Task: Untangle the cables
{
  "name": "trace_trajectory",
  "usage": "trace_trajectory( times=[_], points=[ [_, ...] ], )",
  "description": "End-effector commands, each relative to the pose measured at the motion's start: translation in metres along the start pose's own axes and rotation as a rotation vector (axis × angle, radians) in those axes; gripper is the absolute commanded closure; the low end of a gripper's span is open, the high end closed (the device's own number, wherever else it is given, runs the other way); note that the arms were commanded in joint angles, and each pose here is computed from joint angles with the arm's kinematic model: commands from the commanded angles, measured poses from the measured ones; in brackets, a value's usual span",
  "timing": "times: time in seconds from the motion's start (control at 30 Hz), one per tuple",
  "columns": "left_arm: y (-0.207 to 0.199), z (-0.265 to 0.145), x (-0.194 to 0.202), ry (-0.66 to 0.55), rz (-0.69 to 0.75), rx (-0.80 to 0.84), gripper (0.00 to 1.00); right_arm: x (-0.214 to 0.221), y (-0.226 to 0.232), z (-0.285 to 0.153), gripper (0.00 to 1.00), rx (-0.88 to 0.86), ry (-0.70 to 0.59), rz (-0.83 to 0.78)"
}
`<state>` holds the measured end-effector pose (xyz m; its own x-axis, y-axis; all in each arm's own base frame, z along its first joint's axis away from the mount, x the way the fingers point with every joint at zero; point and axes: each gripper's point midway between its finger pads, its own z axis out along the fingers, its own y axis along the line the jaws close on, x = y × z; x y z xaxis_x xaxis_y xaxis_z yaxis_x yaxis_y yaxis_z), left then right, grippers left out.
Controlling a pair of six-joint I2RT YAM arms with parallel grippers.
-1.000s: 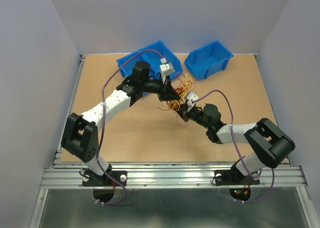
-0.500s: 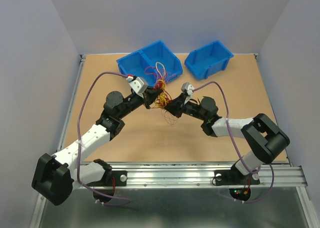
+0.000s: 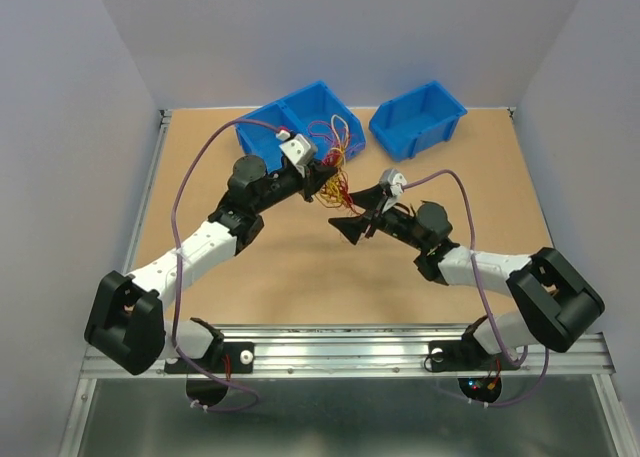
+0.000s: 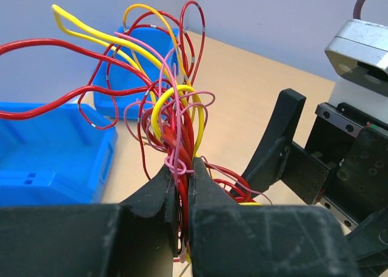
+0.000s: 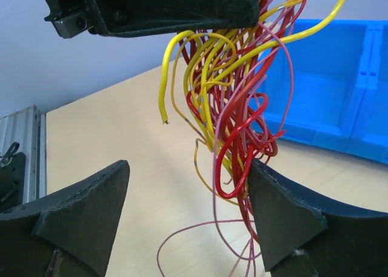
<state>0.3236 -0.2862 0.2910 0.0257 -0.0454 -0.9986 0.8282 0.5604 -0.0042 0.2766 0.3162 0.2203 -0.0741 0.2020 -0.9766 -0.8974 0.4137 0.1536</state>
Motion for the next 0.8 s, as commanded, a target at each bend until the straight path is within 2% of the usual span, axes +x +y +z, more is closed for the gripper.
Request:
trace_trajectory(
  times=[0.0,0.07,0.13,0.23,0.27,0.3,0.4,0.5,0.53,0.57,0.6,0.7,0.77],
  points=[
    [-0.015,0.008,-0.016,-0.011,0.050,0.099,1.00,-0.023,-0.008,-0.007,0.19,0.078,-0.085,-0.048],
    [-0.019,0.010,-0.011,0.003,0.057,0.111,1.00,-0.026,-0.018,-0.012,0.19,0.145,-0.104,-0.046],
    [-0.020,0.011,-0.009,0.011,0.061,0.119,0.99,-0.029,-0.028,-0.017,0.26,0.211,-0.122,-0.041],
    [-0.026,0.013,-0.004,0.043,0.053,0.154,0.98,-0.035,-0.036,-0.021,0.52,0.266,-0.156,-0.034],
    [-0.030,0.013,-0.004,0.048,0.053,0.182,0.96,-0.034,-0.036,-0.022,0.55,0.272,-0.156,-0.029],
    [-0.031,0.014,-0.006,0.049,0.057,0.190,0.94,-0.036,-0.038,-0.023,0.69,0.280,-0.162,-0.029],
    [-0.030,0.016,-0.002,0.068,0.049,0.190,0.86,-0.039,-0.046,-0.027,0.99,0.333,-0.179,-0.017],
    [-0.026,0.015,-0.005,0.062,0.055,0.161,0.73,-0.038,-0.054,-0.035,0.99,0.391,-0.192,-0.002],
    [-0.025,0.012,-0.007,0.054,0.060,0.159,0.61,-0.044,-0.058,-0.038,1.00,0.420,-0.213,0.006],
    [-0.026,0.011,-0.009,0.047,0.064,0.159,0.61,-0.045,-0.059,-0.040,0.99,0.430,-0.219,0.012],
    [-0.026,0.010,-0.009,0.046,0.066,0.156,0.55,-0.046,-0.068,-0.048,0.99,0.494,-0.236,0.019],
    [-0.021,0.010,-0.011,0.043,0.057,0.134,0.48,-0.051,-0.085,-0.069,0.99,0.624,-0.283,0.056],
    [-0.015,0.010,-0.010,0.047,0.043,0.122,0.48,-0.060,-0.092,-0.081,0.99,0.687,-0.324,0.077]
  ],
)
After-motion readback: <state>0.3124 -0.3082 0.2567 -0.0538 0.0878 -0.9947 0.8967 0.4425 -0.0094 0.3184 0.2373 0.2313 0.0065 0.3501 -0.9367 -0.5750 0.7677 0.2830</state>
